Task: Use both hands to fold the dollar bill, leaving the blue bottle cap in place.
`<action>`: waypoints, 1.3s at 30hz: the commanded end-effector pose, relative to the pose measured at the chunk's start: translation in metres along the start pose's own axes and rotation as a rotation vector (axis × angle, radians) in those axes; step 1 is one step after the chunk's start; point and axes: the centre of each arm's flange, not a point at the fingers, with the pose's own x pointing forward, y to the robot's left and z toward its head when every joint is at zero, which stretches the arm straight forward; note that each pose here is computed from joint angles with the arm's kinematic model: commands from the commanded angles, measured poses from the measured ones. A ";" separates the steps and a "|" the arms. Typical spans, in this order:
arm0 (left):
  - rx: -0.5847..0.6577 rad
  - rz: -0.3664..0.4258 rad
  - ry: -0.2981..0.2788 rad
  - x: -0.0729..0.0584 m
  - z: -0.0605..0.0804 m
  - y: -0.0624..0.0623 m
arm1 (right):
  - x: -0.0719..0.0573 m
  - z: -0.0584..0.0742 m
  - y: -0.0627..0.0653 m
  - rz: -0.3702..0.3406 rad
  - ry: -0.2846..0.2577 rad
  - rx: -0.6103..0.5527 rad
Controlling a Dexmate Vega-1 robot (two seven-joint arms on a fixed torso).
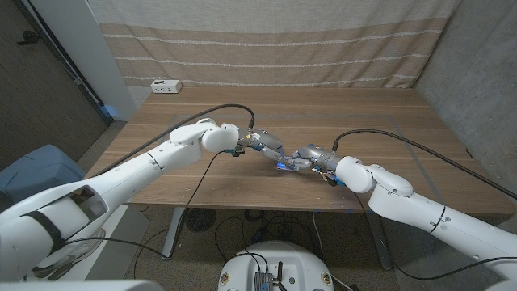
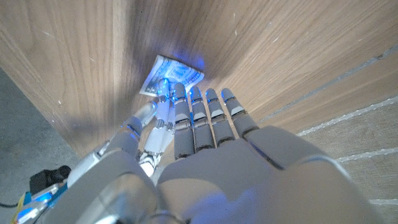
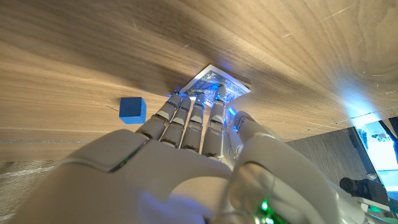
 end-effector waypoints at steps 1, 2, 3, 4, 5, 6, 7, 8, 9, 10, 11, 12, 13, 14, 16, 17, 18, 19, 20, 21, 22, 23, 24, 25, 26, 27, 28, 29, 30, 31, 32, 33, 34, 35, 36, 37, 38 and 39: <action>-0.126 0.260 -0.042 -0.029 -0.015 0.016 | 0.000 0.002 -0.003 -0.011 -0.014 0.007; -0.138 0.281 -0.044 -0.031 -0.016 0.016 | 0.000 0.003 -0.004 -0.015 -0.018 0.010; -0.149 0.300 -0.046 -0.033 -0.017 0.016 | -0.001 0.003 -0.005 -0.020 -0.024 0.015; -0.162 0.318 -0.047 -0.035 -0.018 0.016 | -0.001 0.004 -0.006 -0.025 -0.030 0.022; -0.173 0.332 -0.045 -0.037 -0.020 0.015 | -0.002 0.004 -0.007 -0.030 -0.039 0.032; -0.182 0.344 -0.044 -0.038 -0.021 0.015 | -0.002 0.004 -0.009 -0.038 -0.048 0.042; -0.190 0.355 -0.043 -0.040 -0.022 0.015 | -0.003 0.004 -0.010 -0.047 -0.059 0.054; -0.196 0.364 -0.041 -0.041 -0.023 0.014 | -0.004 0.003 -0.012 -0.055 -0.073 0.070; -0.202 0.371 -0.038 -0.042 -0.023 0.014 | -0.005 0.003 -0.013 -0.065 -0.087 0.077; -0.208 0.378 -0.036 -0.043 -0.024 0.014 | -0.005 0.002 -0.014 -0.083 -0.098 0.081; -0.214 0.384 -0.035 -0.044 -0.025 0.013 | -0.006 0.002 -0.014 -0.097 -0.113 0.092; -0.221 0.390 -0.033 -0.045 -0.026 0.013 | -0.007 0.001 -0.015 -0.105 -0.128 0.103; -0.229 0.395 -0.031 -0.046 -0.027 0.012 | -0.008 0.000 -0.016 -0.117 -0.141 0.114; -0.239 0.402 -0.030 -0.047 -0.028 0.012 | -0.009 0.000 -0.017 -0.127 -0.154 0.125; -0.261 0.416 -0.030 -0.048 -0.031 0.010 | -0.010 0.000 -0.019 -0.148 -0.168 0.128; -0.272 0.421 -0.030 -0.049 -0.032 0.009 | -0.011 -0.001 -0.020 -0.159 -0.174 0.129; -0.281 0.426 -0.031 -0.049 -0.033 0.008 | -0.012 -0.001 -0.021 -0.169 -0.181 0.134; -0.288 0.431 -0.030 -0.050 -0.034 0.008 | -0.013 -0.002 -0.022 -0.179 -0.189 0.143; -0.294 0.436 -0.029 -0.050 -0.035 0.007 | -0.013 -0.002 -0.022 -0.186 -0.195 0.150; -0.298 0.442 -0.028 -0.050 -0.035 0.007 | -0.014 -0.002 -0.023 -0.194 -0.199 0.152; -0.305 0.450 -0.029 -0.051 -0.036 0.006 | -0.014 -0.003 -0.024 -0.202 -0.204 0.154; -0.314 0.456 -0.030 -0.051 -0.037 0.006 | -0.014 -0.003 -0.025 -0.208 -0.206 0.154; -0.322 0.459 -0.030 -0.052 -0.038 0.005 | -0.014 -0.003 -0.026 -0.211 -0.207 0.156; -0.328 0.463 -0.030 -0.052 -0.039 0.005 | -0.014 -0.004 -0.027 -0.213 -0.211 0.161; -0.333 0.472 -0.028 -0.053 -0.040 0.005 | -0.014 -0.004 -0.027 -0.218 -0.214 0.167; -0.338 0.482 -0.027 -0.054 -0.041 0.005 | -0.014 -0.005 -0.028 -0.223 -0.217 0.172; -0.343 0.489 -0.026 -0.054 -0.042 0.004 | -0.014 -0.005 -0.029 -0.227 -0.219 0.174; -0.351 0.497 -0.025 -0.055 -0.043 0.004 | -0.015 -0.006 -0.030 -0.233 -0.218 0.176; -0.360 0.506 -0.024 -0.056 -0.044 0.004 | -0.015 -0.006 -0.031 -0.238 -0.220 0.179; -0.369 0.517 -0.023 -0.057 -0.045 0.003 | -0.015 -0.007 -0.031 -0.241 -0.221 0.181; -0.377 0.528 -0.021 -0.058 -0.046 0.003 | -0.015 -0.007 -0.032 -0.247 -0.221 0.185; -0.389 0.540 -0.020 -0.059 -0.048 0.002 | -0.014 -0.007 -0.033 -0.249 -0.223 0.190; -0.403 0.554 -0.020 -0.060 -0.049 0.002 | -0.014 -0.008 -0.034 -0.250 -0.225 0.196; -0.418 0.569 -0.018 -0.062 -0.051 0.001 | -0.014 -0.009 -0.035 -0.254 -0.227 0.203; -0.434 0.584 -0.017 -0.063 -0.052 0.001 | -0.014 -0.009 -0.035 -0.257 -0.229 0.210; -0.451 0.598 -0.016 -0.064 -0.054 0.000 | -0.013 -0.010 -0.036 -0.260 -0.231 0.217; -0.467 0.612 -0.015 -0.066 -0.056 0.000 | -0.013 -0.011 -0.037 -0.264 -0.231 0.223; -0.485 0.628 -0.016 -0.067 -0.057 -0.001 | -0.013 -0.011 -0.038 -0.267 -0.232 0.231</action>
